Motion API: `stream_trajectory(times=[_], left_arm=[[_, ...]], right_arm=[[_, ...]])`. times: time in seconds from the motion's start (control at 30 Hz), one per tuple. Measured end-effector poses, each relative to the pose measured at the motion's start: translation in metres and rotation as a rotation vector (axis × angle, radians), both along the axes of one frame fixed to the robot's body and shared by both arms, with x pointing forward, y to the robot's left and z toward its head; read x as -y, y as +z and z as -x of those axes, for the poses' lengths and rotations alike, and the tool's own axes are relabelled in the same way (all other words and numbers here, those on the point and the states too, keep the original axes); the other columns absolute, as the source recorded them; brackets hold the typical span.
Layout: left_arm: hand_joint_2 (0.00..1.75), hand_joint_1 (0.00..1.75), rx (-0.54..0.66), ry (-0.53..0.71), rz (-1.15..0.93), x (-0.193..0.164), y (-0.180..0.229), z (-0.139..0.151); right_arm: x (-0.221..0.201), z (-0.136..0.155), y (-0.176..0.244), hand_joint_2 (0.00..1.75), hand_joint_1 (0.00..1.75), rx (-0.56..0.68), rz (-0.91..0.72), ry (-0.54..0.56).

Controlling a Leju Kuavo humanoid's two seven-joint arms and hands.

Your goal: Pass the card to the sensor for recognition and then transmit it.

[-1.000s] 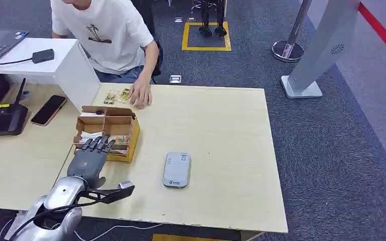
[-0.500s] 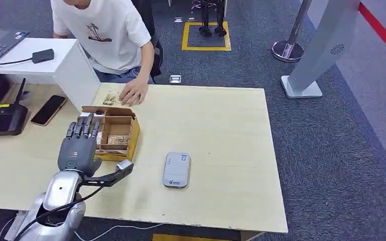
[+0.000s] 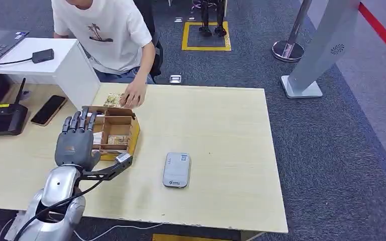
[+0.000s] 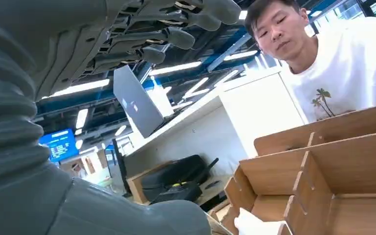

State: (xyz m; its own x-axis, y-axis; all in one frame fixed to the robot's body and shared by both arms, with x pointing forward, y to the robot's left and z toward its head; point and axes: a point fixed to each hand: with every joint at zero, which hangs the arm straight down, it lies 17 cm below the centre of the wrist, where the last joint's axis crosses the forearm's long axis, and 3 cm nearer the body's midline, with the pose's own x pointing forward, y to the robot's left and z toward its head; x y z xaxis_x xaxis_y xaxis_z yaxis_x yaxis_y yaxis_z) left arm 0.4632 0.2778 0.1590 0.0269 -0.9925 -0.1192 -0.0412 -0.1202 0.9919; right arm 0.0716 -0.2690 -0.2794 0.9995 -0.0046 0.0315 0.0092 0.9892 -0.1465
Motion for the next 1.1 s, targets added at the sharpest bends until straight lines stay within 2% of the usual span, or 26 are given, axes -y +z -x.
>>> stream_trajectory(times=[0.23,0.47,1.1], left_arm=[[1.75,0.0,-0.04,-0.023,0.014,0.008,-0.01,0.0],[1.75,0.0,-0.125,-0.051,0.039,0.016,-0.04,-0.003],[1.75,0.0,-0.168,-0.02,0.078,0.0,-0.044,-0.026]], right_arm=[[0.0,0.0,0.0,0.0,0.0,0.0,0.0,0.004],[0.0,0.0,0.0,0.0,0.0,0.0,-0.001,0.02],[-0.001,0.0,0.0,0.0,0.0,-0.001,-0.009,0.023]])
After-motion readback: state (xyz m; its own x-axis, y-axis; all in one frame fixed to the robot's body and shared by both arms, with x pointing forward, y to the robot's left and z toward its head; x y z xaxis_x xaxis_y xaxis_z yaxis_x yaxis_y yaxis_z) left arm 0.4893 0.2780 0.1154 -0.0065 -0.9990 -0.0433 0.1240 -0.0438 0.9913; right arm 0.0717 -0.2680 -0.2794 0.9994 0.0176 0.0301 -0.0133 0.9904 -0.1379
